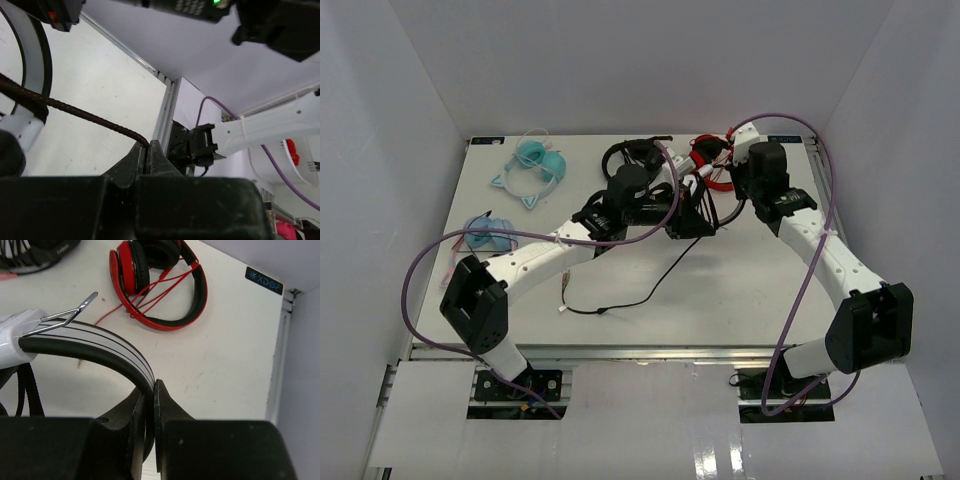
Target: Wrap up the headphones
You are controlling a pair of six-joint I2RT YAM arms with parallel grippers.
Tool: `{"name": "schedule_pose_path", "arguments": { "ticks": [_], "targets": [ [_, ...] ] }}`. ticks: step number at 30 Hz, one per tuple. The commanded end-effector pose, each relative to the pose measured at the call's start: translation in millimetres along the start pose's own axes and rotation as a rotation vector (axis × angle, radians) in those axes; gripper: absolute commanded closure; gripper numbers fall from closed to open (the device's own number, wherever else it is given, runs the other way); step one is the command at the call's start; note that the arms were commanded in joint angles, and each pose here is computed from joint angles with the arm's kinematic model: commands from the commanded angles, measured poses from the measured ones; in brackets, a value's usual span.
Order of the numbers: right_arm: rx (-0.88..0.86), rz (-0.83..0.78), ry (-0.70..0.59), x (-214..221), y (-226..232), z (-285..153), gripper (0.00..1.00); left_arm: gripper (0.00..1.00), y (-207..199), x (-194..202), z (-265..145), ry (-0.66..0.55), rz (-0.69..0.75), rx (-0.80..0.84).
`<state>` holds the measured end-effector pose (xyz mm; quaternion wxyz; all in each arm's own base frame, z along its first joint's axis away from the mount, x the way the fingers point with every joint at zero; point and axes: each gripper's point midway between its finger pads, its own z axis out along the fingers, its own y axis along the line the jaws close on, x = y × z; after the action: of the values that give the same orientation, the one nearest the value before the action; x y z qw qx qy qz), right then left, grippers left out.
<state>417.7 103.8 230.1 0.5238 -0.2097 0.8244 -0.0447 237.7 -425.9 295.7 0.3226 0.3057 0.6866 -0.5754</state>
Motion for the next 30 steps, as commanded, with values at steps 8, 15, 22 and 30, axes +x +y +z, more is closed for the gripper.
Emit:
{"name": "schedule_pose_path", "arguments": {
  "ticks": [8, 15, 22, 30],
  "targets": [
    [-0.096, 0.460, -0.156, -79, 1, -31, 0.92, 0.73, 25, 48, 54, 0.053, 0.128, -0.124],
    [-0.097, 0.453, -0.197, -86, -7, -50, 0.92, 0.46, 6, 61, 45, 0.045, 0.435, -0.206],
    [-0.152, 0.390, -0.263, -110, -12, -78, 0.92, 0.32, 22, 136, -4, 0.122, 0.601, -0.247],
    [-0.479, 0.185, -0.343, -115, 29, -110, 0.92, 0.24, 72, 189, -38, 0.168, 0.736, -0.341]
  ]
}}
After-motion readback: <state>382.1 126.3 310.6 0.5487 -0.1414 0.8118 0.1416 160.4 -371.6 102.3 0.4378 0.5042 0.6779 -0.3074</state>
